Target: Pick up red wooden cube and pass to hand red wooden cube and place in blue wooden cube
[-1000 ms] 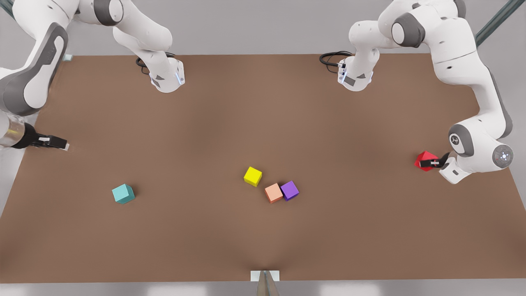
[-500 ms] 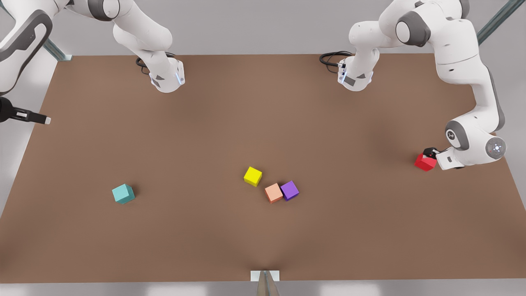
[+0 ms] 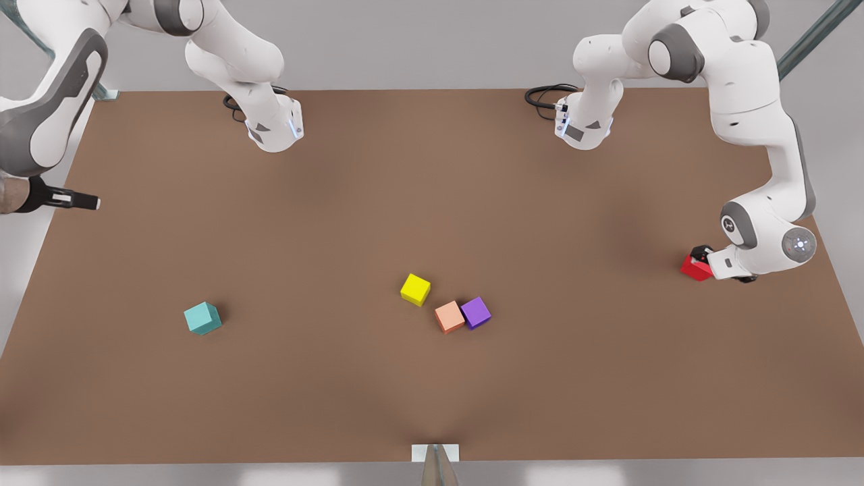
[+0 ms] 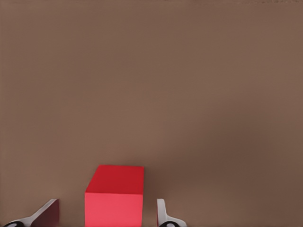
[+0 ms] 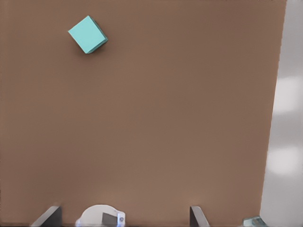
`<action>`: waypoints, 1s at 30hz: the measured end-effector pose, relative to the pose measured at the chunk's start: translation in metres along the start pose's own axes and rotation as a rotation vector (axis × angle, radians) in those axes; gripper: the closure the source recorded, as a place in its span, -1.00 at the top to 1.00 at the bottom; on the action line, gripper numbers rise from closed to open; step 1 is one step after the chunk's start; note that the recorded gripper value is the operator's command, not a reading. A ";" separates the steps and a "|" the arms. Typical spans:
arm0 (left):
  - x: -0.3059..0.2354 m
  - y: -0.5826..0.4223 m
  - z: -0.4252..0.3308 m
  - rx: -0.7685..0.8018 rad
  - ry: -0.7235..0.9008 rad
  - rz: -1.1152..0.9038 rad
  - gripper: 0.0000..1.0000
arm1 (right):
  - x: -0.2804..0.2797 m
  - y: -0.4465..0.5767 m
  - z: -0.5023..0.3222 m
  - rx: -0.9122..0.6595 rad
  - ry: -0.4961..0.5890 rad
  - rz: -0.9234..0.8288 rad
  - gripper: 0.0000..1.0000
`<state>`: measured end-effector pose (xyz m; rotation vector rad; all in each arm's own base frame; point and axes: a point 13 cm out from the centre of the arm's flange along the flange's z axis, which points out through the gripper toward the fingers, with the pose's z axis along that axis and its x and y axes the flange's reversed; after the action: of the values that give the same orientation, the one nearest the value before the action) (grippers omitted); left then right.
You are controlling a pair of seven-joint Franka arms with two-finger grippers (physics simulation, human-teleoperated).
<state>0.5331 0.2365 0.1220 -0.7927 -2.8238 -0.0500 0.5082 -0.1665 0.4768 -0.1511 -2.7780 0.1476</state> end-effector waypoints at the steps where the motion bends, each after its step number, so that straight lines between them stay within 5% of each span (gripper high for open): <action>1: 0.000 -0.001 0.002 0.000 0.002 0.002 1.00 | -0.003 0.027 -0.004 0.018 0.001 -0.042 1.00; 13: 0.006 0.000 0.031 0.013 0.038 -0.006 1.00 | -0.040 0.083 -0.022 -0.098 -0.141 -0.121 1.00; 30: 0.020 0.002 0.062 0.035 0.078 -0.038 1.00 | -0.068 0.083 -0.023 -0.054 -0.211 -0.161 1.00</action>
<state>0.5059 0.2537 0.0651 -0.7136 -2.7584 -0.0360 0.5870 -0.0905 0.4643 0.0803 -2.9904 0.0496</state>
